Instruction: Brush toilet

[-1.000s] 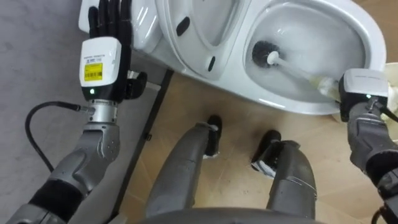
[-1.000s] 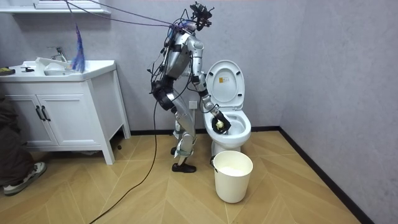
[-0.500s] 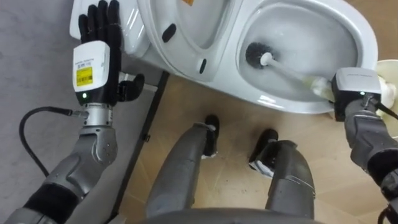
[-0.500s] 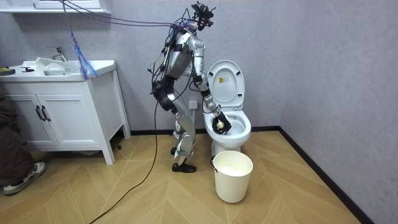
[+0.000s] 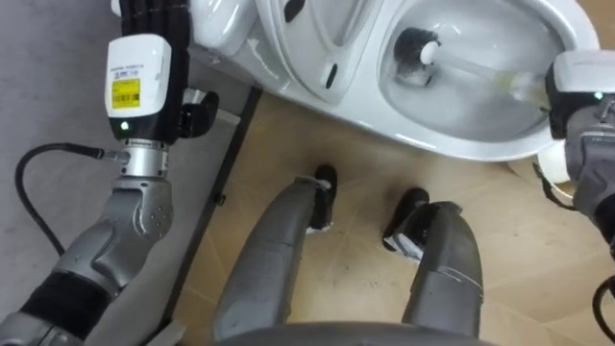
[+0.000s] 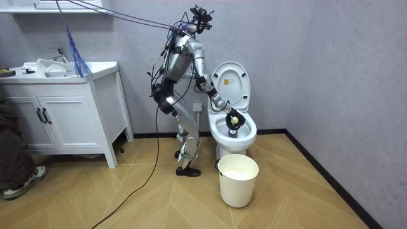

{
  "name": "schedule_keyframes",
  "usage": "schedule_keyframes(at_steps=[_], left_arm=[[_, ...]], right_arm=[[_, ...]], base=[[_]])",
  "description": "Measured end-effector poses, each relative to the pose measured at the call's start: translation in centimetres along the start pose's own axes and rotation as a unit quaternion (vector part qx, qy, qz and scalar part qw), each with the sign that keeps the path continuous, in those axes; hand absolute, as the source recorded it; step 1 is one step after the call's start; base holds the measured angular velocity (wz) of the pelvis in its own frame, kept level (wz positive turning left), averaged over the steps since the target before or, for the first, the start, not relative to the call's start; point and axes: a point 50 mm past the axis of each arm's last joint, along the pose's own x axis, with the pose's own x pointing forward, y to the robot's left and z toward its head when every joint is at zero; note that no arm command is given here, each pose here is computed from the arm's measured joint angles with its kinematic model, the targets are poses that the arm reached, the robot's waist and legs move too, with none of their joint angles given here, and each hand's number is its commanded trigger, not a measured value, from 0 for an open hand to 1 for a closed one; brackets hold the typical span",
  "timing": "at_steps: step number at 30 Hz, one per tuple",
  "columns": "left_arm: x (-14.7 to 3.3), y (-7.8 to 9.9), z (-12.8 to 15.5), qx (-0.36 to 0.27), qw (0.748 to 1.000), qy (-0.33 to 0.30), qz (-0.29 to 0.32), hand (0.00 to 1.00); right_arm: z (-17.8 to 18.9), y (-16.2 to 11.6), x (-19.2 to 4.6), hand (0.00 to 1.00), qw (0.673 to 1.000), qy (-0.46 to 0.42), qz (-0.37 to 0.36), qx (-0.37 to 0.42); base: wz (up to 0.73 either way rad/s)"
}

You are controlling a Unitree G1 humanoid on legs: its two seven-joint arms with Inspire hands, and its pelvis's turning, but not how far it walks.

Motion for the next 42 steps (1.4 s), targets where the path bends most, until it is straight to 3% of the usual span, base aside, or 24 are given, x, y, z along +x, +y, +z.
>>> schedule_keyframes(at_steps=[4, 10, 14, 19, 22, 26, 32, 38, 42], left_arm=[[-1.3, -0.7, -0.4, -0.005, 1.000, 0.018, -0.024, 0.00], [-3.9, -1.5, -1.4, -0.005, 0.997, 0.059, -0.059, 0.00], [-4.2, -1.8, -1.2, -0.055, 0.993, 0.089, -0.060, 0.00], [-4.2, -1.8, -1.3, -0.073, 0.992, 0.095, -0.051, 0.00], [-3.0, -1.7, -1.1, -0.084, 0.992, 0.088, -0.045, 0.00], [-1.3, -0.6, -0.7, -0.076, 0.995, 0.059, -0.020, 0.00], [-0.7, -0.1, -0.1, -0.058, 0.997, 0.036, -0.019, 0.00], [-0.9, -0.5, -0.4, -0.038, 0.998, 0.046, -0.027, 0.00], [-2.1, -1.1, -0.8, -0.055, 0.995, 0.075, -0.044, 0.00]], right_arm=[[1.2, 1.7, -1.6, 1.00, 1.000, -0.009, 0.015, -0.019], [2.4, 2.5, -2.1, 1.00, 0.998, 0.007, 0.055, -0.013], [3.5, 3.6, -2.9, 1.00, 0.996, 0.008, 0.083, 0.018], [2.6, 3.9, -2.7, 1.00, 0.995, 0.023, 0.094, 0.015], [-0.1, 4.2, -1.8, 1.00, 0.993, 0.046, 0.107, -0.006], [-3.4, 3.8, -1.1, 1.00, 0.990, 0.085, 0.094, 0.064], [-4.8, 3.8, -1.1, 1.00, 0.990, 0.090, 0.086, 0.063], [-1.1, 2.5, -1.0, 1.00, 0.999, 0.014, 0.029, -0.025], [2.1, 3.4, -3.6, 1.00, 0.999, -0.011, 0.030, -0.008]], base=[[0.04], [0.03], [0.02], [0.03], [0.07], [0.26], [0.14], [-0.18], [-0.15]])
